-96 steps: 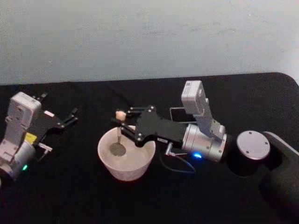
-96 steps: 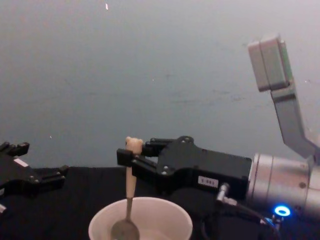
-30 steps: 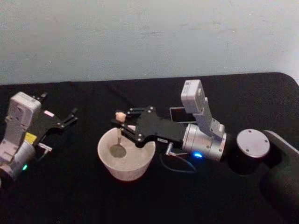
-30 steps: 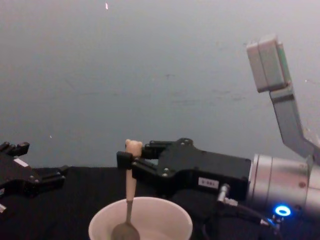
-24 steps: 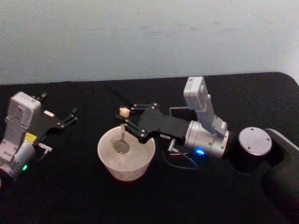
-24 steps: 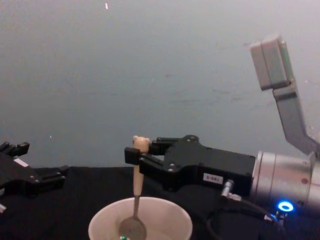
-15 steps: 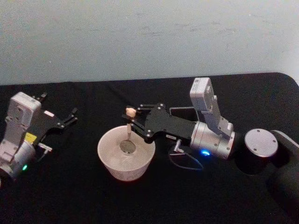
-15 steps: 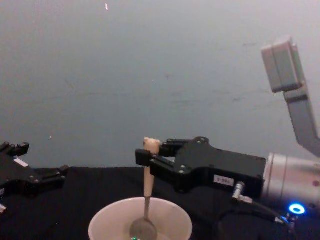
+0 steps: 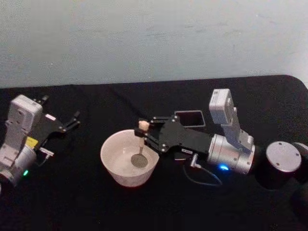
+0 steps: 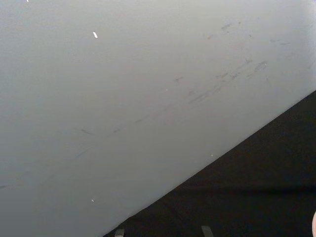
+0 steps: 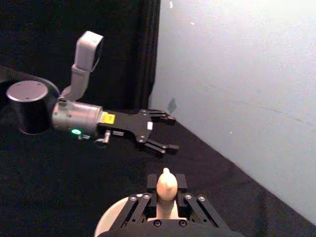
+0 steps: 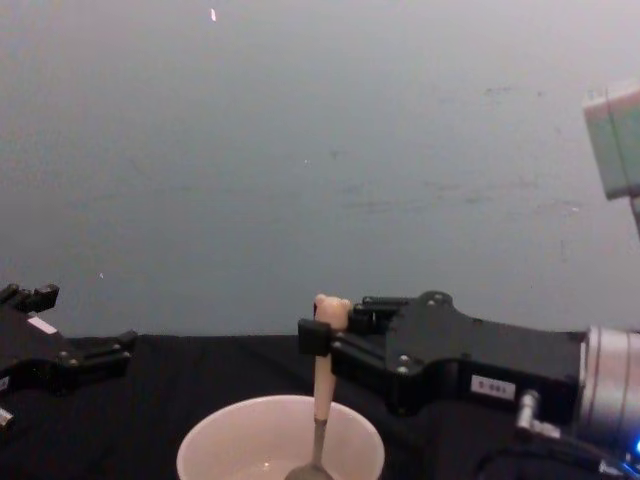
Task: Pick up the stirring spoon with one hand, stir inside the cup, then place it back in its original position.
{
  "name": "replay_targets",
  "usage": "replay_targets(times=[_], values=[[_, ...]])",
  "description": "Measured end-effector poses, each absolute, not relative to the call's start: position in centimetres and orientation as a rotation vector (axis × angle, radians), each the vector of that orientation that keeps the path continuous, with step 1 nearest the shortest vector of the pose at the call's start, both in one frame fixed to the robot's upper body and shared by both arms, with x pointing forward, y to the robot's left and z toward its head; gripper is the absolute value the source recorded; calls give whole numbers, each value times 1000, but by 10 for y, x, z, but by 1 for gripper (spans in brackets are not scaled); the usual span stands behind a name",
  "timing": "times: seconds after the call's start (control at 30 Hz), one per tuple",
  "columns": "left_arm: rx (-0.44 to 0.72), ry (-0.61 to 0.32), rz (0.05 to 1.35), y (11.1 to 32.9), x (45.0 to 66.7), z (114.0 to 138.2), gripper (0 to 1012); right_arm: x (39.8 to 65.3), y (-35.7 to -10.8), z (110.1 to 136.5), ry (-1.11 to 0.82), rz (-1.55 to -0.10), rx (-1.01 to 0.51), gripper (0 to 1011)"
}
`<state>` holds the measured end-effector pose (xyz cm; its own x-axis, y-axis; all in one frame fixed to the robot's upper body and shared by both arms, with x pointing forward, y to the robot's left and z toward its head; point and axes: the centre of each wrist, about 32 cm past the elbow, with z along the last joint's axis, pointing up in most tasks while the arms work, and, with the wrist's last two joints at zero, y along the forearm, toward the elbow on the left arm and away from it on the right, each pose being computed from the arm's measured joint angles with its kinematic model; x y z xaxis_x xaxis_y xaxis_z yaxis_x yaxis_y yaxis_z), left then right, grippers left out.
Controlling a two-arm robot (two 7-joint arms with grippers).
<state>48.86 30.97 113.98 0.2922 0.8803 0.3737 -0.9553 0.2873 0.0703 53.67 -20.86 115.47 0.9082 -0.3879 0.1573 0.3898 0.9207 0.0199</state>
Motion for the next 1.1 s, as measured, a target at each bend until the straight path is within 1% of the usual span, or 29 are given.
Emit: replay_targets(times=[0.23, 0.47, 0.67, 0.87, 1.1], values=[[304, -285, 1248, 310, 489, 1140, 1001, 529, -204, 1153, -145, -361, -12, 213], [304, -285, 1248, 310, 489, 1140, 1001, 529, -193, 1153, -141, -336, -3, 213], [305, -285, 1248, 310, 489, 1140, 1001, 535, -184, 1153, -142, -327, -3, 214], [304, -285, 1248, 310, 489, 1140, 1001, 546, -176, 1154, -148, -348, 4, 214], [304, -285, 1248, 310, 489, 1140, 1001, 555, -177, 1156, -155, -385, 8, 213]])
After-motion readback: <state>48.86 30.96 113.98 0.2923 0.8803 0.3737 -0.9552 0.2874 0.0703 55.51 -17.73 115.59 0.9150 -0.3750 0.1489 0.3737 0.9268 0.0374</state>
